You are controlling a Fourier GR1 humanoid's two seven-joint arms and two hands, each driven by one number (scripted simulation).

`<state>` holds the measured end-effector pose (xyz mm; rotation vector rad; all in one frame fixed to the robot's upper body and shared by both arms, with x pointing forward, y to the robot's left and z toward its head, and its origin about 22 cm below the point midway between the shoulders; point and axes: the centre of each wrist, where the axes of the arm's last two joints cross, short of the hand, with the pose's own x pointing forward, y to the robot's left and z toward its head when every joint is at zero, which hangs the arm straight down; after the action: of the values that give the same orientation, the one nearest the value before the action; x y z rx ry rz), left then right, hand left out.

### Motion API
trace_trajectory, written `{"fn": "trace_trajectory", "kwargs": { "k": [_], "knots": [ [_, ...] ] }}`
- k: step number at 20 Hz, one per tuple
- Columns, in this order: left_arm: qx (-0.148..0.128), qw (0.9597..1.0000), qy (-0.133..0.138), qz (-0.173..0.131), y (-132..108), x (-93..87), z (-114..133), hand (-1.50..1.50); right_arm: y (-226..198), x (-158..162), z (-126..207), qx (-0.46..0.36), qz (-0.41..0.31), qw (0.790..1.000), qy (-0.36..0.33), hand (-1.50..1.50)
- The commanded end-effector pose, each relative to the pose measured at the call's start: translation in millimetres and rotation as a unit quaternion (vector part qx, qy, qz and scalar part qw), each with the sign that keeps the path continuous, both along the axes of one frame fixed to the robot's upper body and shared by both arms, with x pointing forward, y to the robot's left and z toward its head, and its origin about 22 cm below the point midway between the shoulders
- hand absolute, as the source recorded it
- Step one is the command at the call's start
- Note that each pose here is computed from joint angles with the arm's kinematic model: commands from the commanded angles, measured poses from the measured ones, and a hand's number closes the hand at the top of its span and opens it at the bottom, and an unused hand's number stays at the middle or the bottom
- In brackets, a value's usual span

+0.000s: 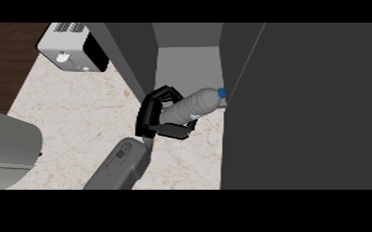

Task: Pick up the bottled water, place it into the cabinet and close the cabinet

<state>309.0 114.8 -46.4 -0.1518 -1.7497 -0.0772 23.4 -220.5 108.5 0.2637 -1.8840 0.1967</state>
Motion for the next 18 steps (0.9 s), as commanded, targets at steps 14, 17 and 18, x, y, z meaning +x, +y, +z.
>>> {"fn": "trace_trajectory", "kwargs": {
  "k": [14, 17, 18],
  "knots": [
    [0.025, 0.9945, 0.054, 0.086, -33.2, 78.0, 57.7, 1.5, -14.6, -1.2, 14.6, 0.017, -0.007, 1.0, -0.017, -1.5],
    [0.059, 0.9878, 0.046, 0.136, -26.6, 89.9, 59.5, 1.5, -17.8, -6.2, 27.3, 0.013, 0.007, 1.0, -0.023, -1.5],
    [0.071, 0.9846, 0.061, 0.148, -26.7, 94.5, 62.1, 1.5, -13.1, -10.6, 15.6, 0.02, 0.01, 1.0, -0.016, -1.5]
  ]
}}
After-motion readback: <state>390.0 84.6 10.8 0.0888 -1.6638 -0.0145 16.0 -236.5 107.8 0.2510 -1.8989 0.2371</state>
